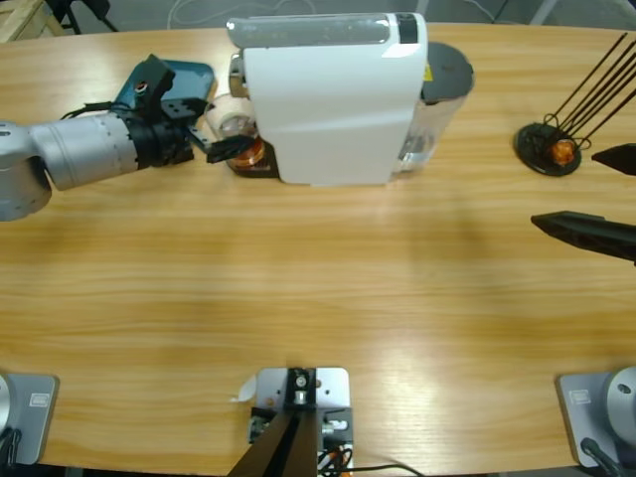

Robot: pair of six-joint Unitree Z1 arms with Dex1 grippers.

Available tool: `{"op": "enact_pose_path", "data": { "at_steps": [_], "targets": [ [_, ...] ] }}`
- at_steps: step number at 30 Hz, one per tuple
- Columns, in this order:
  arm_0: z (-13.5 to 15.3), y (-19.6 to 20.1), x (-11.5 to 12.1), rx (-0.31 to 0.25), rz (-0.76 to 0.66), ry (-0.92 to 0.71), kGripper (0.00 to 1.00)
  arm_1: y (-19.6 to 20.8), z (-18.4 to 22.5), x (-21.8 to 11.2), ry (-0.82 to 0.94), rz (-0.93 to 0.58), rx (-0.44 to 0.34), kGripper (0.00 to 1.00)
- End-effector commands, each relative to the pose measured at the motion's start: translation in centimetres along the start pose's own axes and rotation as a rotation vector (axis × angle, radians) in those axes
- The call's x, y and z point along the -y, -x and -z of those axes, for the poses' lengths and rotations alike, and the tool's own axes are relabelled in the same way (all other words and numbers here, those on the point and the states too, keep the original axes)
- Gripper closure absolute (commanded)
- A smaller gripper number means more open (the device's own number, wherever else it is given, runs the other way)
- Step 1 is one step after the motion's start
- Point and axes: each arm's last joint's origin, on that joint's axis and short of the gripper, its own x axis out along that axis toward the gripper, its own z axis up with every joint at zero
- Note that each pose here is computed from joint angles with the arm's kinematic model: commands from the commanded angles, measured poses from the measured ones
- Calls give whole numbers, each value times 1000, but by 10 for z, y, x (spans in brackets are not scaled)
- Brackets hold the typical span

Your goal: Pour coffee

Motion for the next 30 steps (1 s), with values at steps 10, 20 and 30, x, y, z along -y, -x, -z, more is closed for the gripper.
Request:
{"op": "enact_pose_path", "data": {
  "at_steps": [10,20,30],
  "targets": [
    [12,-32,-9,-16,15,18,0,-5,11,-1,10,-6,-18,9],
    [14,-32,-12,-16,64,29,492,-7,10,-1,11,-1,-28,11],
    [13,-21,-19,-8,43,41,492,-9,10,-1,10,2,-31,13]
  ]
}}
